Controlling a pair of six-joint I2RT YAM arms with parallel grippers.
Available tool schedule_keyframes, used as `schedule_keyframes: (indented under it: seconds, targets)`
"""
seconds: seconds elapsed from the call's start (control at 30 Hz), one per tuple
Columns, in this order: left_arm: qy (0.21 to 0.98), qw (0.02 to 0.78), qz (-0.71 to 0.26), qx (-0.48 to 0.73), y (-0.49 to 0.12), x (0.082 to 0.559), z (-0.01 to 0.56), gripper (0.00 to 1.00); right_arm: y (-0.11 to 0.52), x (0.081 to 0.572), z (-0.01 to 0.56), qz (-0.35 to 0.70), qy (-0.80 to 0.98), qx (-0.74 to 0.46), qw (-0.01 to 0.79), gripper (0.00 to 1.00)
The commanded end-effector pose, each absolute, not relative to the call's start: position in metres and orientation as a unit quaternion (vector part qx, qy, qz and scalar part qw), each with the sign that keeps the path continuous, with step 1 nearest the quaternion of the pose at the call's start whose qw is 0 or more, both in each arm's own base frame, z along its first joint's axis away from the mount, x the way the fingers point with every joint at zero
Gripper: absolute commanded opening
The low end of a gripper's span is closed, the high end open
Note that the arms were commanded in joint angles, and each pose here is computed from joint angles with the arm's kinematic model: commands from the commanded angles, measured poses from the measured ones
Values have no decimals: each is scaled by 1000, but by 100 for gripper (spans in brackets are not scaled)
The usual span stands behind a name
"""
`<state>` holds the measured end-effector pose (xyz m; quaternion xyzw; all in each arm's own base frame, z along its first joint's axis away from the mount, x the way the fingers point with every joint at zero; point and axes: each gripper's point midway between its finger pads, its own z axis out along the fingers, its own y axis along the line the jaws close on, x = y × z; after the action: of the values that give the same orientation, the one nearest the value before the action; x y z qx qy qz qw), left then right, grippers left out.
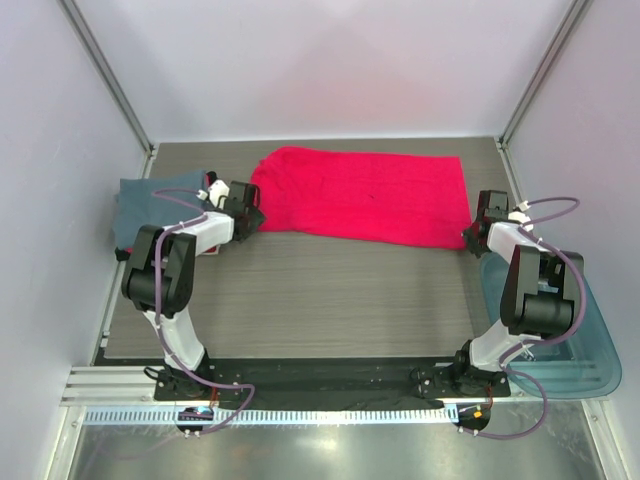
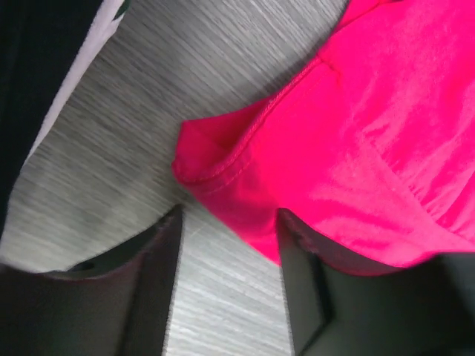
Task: Fold and stack the t-shirts
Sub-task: Fold the tshirt
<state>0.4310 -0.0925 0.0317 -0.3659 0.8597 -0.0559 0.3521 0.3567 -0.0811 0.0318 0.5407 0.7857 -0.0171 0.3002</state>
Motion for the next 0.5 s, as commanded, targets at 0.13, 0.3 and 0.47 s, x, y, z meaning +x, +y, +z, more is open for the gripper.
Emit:
schedule_keyframes:
  seconds: [0.13,0.3,0.47]
  targets:
    - [844,357,-40,-399,-81,445,26,25,-83,363,38,-11,780,538,318,1]
    - [841,361,-5,-402,-68,439,31,0,-84,363,40,-14,779,538,321,1]
    - [831,381,-22,-406,-69,441,60,0,-85,370,48,-9,776,540,326,1]
